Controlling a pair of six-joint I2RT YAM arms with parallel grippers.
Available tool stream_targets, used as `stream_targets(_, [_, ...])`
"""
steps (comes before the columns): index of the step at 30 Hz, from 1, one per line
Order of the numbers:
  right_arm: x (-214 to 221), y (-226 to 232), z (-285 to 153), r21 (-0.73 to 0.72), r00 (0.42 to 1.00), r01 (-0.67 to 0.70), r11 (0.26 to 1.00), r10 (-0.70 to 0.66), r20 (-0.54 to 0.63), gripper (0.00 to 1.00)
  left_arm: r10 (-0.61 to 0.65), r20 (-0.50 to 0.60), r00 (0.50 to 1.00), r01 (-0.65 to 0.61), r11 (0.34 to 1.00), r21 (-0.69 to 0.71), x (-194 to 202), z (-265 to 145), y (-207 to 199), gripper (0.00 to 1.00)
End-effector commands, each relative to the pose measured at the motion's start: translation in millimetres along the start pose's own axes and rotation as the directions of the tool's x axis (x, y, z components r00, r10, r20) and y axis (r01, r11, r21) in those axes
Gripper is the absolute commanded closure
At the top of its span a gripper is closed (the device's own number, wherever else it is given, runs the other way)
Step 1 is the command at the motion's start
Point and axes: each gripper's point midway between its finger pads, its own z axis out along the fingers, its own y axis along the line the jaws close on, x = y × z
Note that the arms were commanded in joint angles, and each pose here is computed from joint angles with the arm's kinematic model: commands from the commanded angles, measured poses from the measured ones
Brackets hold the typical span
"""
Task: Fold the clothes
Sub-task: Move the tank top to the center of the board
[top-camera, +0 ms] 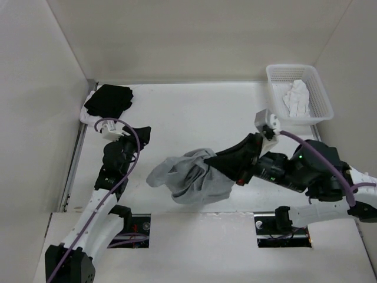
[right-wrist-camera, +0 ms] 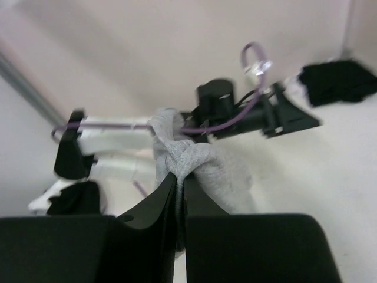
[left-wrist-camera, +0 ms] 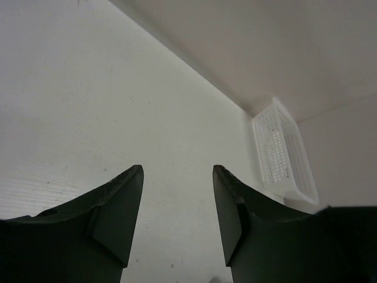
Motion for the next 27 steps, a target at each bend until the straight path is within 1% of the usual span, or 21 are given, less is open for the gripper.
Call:
stream_targets(1, [-32, -30, 5, 0.073, 0.984, 0.128, 0.989, -0.136, 0.118, 0.93, -0.019, 0.129, 0.992, 0.015, 0.999, 0.031, -47, -14, -26, 0.51])
stream_targets(2, [-40, -48, 10, 0.086, 0.978, 0.137, 0.987, -0.149, 0.148, 0.92, -0.02, 0.138, 0.99, 0.016, 0.999, 0.032, -51, -16, -28, 0.51])
stream_targets(4, [-39, -84, 23, 0.105, 0.978, 0.129, 0.986, -0.144, 0.153, 0.91, -0.021, 0.145, 0.989, 0.016, 0.999, 0.031, -52, -17, -28, 0.51])
stream_targets(5, [-36, -109, 32, 0.116, 0.98, 0.117, 0.986, -0.133, 0.146, 0.91, -0.02, 0.144, 0.989, 0.017, 0.999, 0.028, -52, -17, -27, 0.51])
stream_targets(6, [-34, -155, 47, 0.124, 0.985, 0.075, 0.989, -0.093, 0.148, 0.92, -0.019, 0.144, 0.989, 0.017, 1.0, 0.014, -50, -16, -23, 0.51])
stream_targets(7, [-35, -164, 50, 0.123, 0.985, 0.066, 0.99, -0.085, 0.15, 0.92, -0.019, 0.144, 0.989, 0.017, 1.0, 0.011, -50, -15, -22, 0.51])
stream_targets(10, [-37, -282, 93, 0.137, 0.989, -0.065, 0.989, 0.045, 0.143, 0.9, -0.003, 0.133, 0.991, 0.008, 0.999, -0.035, -44, -7, -9, 0.51])
stream_targets(11, [-36, -298, 99, 0.147, 0.988, -0.085, 0.985, 0.065, 0.139, 0.9, 0.0, 0.123, 0.992, 0.005, 0.999, -0.043, -42, -5, -7, 0.51])
stream_targets(12, [-37, -357, 121, 0.212, 0.981, -0.159, 0.964, 0.131, 0.142, 0.87, 0.004, 0.106, 0.994, 0.001, 0.999, -0.049, -38, -2, -6, 0.51])
stream_targets(13, [-35, -375, 126, 0.237, 0.979, -0.179, 0.955, 0.148, 0.141, 0.86, 0.008, 0.082, 0.997, -0.004, 0.999, -0.05, -31, 1, -6, 0.51])
stream_targets(14, [-32, -408, 135, 0.295, 0.971, -0.225, 0.929, 0.188, 0.146, 0.84, 0.011, 0.062, 0.998, -0.008, 0.999, -0.048, -25, 2, -6, 0.51])
stream_targets(15, [-28, -438, 136, 0.378, 0.964, -0.256, 0.89, 0.209, 0.161, 0.74, 0.022, 0.021, 1.0, -0.021, 0.999, -0.041, -11, 4, -8, 0.52])
stream_targets(17, [-21, -462, 131, 0.479, 0.965, -0.258, 0.839, 0.195, 0.178, 0.59, 0.061, -0.041, 0.997, -0.062, 0.998, -0.026, 11, 5, -12, 0.55])
stream_targets(18, [-15, -473, 119, 0.552, 0.968, -0.245, 0.797, 0.168, 0.187, 0.49, 0.107, -0.111, 0.988, -0.109, 0.994, -0.01, 37, 4, -15, 0.6])
stream_targets(19, [-6, -475, 107, 0.604, 0.971, -0.236, 0.761, 0.155, 0.185, 0.45, 0.161, -0.19, 0.968, -0.161, 0.987, 0.015, 67, 0, -18, 0.65])
stream_targets(20, [16, -467, 92, 0.649, 0.974, -0.226, 0.726, 0.159, 0.161, 0.5, 0.232, -0.281, 0.931, -0.228, 0.973, 0.046, 105, -8, -20, 0.7])
stream_targets(21, [25, -462, 85, 0.663, 0.974, -0.226, 0.714, 0.162, 0.158, 0.57, 0.241, -0.295, 0.924, -0.237, 0.97, 0.052, 111, -9, -21, 0.7])
stream_targets(22, [36, -456, 77, 0.675, 0.972, -0.233, 0.7, 0.172, 0.157, 0.65, 0.292, -0.359, 0.886, -0.284, 0.956, 0.077, 143, -18, -24, 0.72])
stream_targets(24, [68, -437, 52, 0.701, 0.963, -0.268, 0.661, 0.194, 0.185, 0.92, 0.344, -0.406, 0.847, -0.329, 0.938, 0.109, 174, -28, -32, 0.72])
stream_targets(25, [78, -429, 42, 0.706, 0.958, -0.287, 0.647, 0.199, 0.206, 0.95, 0.378, -0.422, 0.824, -0.357, 0.925, 0.132, 193, -32, -41, 0.71])
stream_targets(27, [98, -419, 26, 0.708, 0.944, -0.329, 0.626, 0.227, 0.237, 0.95, 0.422, -0.428, 0.799, -0.395, 0.905, 0.155, 212, -34, -52, 0.67])
